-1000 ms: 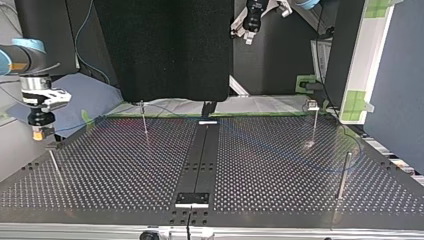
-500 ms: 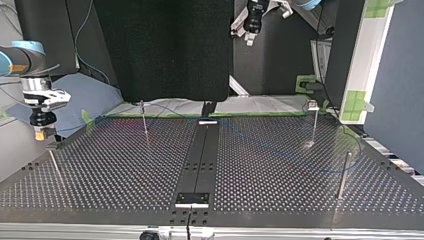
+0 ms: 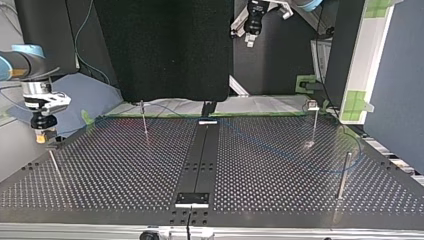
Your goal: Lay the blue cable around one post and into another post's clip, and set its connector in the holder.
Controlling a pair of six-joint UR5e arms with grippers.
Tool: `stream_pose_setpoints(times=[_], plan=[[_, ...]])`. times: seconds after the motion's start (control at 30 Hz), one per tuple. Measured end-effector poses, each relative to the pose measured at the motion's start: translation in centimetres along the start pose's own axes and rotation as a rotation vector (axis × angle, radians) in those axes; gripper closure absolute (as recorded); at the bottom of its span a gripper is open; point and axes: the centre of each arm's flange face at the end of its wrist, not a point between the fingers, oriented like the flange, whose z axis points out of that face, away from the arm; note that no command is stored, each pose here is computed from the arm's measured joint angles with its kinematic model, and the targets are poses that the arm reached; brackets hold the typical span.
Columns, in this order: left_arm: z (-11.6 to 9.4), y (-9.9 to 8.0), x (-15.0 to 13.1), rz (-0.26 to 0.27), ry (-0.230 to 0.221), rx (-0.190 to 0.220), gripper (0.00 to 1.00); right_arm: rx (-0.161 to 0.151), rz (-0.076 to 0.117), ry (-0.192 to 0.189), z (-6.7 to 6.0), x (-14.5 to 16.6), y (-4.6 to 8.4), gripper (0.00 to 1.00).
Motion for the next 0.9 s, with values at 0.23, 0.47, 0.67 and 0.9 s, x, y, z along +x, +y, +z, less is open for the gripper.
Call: stream_pose_setpoints(times=[0.23,0.47,0.67,0.9], plan=[[0.1,0.0,-0.1,-0.002,-0.002,-0.002,0.0,0.005,0.012,-0.017,0.4,0.5,-0.4,1.0],[0.1,0.0,-0.1,-0.001,-0.002,-0.002,0.0,0.013,0.017,-0.026,0.5,0.5,-1.0,1.0],[0.1,0.0,-0.1,-0.002,-0.002,-0.002,0.0,0.017,0.017,-0.027,0.7,0.5,-1.2,1.0],[0.1,0.0,-0.1,-0.003,-0.002,-0.002,0.0,0.02,0.019,-0.032,0.9,0.8,-1.3,1.0]])
